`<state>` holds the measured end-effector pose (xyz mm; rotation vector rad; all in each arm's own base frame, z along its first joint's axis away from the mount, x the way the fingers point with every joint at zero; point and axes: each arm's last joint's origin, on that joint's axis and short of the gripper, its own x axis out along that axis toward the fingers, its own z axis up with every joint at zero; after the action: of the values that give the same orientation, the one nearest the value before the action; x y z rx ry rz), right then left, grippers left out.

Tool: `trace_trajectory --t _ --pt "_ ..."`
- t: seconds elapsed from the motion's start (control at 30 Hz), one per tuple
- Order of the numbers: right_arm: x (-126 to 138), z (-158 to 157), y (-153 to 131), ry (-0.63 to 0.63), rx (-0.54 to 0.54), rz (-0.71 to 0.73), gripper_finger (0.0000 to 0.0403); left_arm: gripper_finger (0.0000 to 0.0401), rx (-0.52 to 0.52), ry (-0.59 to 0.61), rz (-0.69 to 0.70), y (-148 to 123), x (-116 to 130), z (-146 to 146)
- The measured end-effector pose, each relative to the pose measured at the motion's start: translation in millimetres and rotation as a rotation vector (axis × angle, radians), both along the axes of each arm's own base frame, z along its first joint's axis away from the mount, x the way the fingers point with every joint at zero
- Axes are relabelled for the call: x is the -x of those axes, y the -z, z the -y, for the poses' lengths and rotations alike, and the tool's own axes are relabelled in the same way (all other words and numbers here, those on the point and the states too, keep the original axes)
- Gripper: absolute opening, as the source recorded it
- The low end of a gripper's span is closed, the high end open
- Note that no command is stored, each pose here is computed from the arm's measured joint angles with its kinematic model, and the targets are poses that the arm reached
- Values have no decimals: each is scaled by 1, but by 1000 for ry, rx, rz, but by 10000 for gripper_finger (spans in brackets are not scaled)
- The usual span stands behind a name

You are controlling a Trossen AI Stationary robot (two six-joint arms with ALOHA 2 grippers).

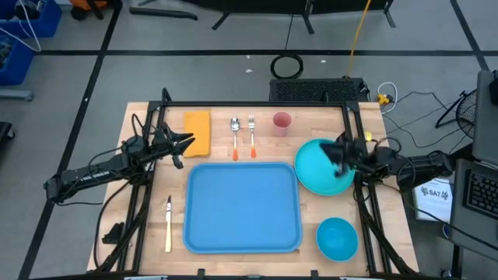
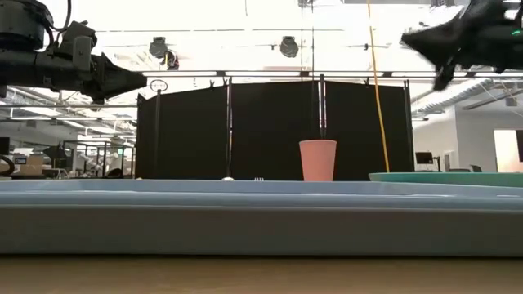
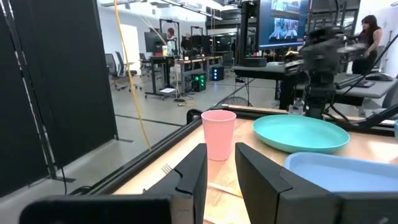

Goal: Set up tray
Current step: Put the pink cup on the blue tray

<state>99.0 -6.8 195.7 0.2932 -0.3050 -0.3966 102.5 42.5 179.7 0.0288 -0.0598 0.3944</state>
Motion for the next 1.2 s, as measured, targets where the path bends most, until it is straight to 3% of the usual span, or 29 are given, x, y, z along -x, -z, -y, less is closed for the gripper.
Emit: trace_trajectory --t 0.07,0.2,0.3,0.43,0.6,0.73,0.87,0.97,1.2 --pt "-7 5 -1 151 -18 -190 34 88 16 1 7 0 0 0" --pt "-27 22 -51 360 -134 -412 31 88 50 3 17 0 0 0" --pt "-57 45 -78 396 -192 -658 30 88 55 3 7 1 0 0" --pt "-91 100 -116 443 -265 -898 30 88 96 -1 -25 6 0 0" --pt "-123 162 -129 305 -293 -1091 25 88 183 -9 -40 10 0 0" --pt "-132 189 -125 288 -381 -1217 6 88 189 -9 -41 11 0 0" --pt "-143 198 -114 269 -403 -1250 6 88 188 -7 -42 11 0 0" --pt "-153 199 -104 177 -435 -1243 20 88 188 -7 -42 11 0 0" --pt "-171 198 -80 95 -472 -1306 89 88 187 -6 -43 11 0 0"
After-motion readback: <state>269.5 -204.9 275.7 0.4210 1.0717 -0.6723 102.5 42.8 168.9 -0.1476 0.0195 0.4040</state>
